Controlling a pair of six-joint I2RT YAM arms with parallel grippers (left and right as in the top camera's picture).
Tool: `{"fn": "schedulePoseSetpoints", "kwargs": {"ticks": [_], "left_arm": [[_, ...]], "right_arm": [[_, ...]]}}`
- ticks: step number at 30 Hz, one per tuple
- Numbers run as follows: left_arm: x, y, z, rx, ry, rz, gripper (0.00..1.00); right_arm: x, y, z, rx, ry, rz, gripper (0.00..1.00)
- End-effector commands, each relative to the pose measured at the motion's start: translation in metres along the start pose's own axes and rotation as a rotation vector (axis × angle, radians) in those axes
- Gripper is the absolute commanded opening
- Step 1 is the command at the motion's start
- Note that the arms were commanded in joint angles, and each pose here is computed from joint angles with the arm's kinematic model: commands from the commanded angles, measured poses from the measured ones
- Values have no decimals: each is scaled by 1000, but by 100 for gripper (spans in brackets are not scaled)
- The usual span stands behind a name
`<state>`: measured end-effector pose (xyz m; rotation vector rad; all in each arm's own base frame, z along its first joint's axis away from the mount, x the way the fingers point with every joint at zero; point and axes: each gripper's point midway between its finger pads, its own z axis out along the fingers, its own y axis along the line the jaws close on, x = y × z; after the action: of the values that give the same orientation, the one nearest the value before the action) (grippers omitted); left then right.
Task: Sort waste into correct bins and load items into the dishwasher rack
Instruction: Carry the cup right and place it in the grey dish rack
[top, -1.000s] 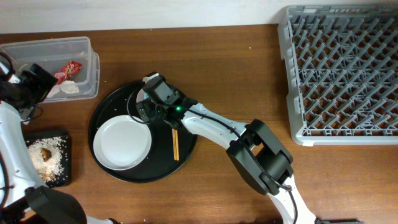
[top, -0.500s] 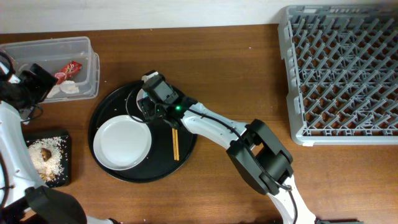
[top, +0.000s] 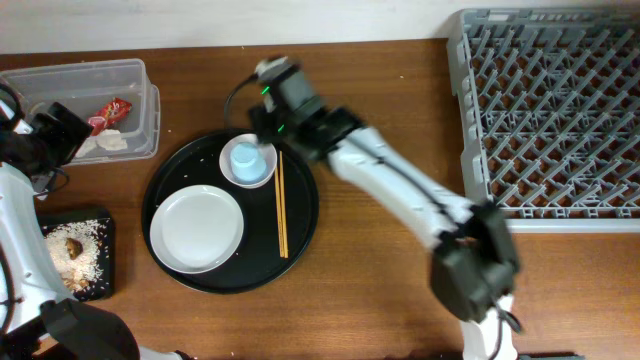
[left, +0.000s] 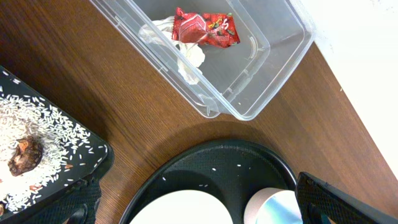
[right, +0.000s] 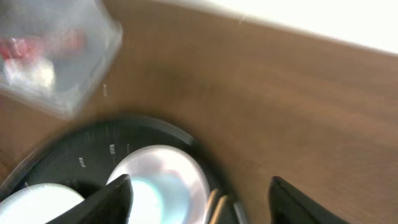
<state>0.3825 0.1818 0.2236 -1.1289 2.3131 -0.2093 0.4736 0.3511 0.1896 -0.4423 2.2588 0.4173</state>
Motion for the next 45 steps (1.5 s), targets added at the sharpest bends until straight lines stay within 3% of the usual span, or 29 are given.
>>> {"fn": "schedulePoseSetpoints", "kwargs": {"ticks": [1,17,29,37,45], "left_arm": [[-1,1,0,1,1,-12,99],[-1,1,0,1,1,-13,99],[-1,1,0,1,1,-12,99],[-1,1,0,1,1,-12,99],[-1,1,0,1,1,-12,99]], "right_arm": [[-52,-4,-60,-145,-91,41,79],[76,51,55,-46,166,-81,89],[116,68,85,-55,221,-89,89],[125,64,93,-7,225,-100,84],[108,69,86,-20,185,-95,71]]}}
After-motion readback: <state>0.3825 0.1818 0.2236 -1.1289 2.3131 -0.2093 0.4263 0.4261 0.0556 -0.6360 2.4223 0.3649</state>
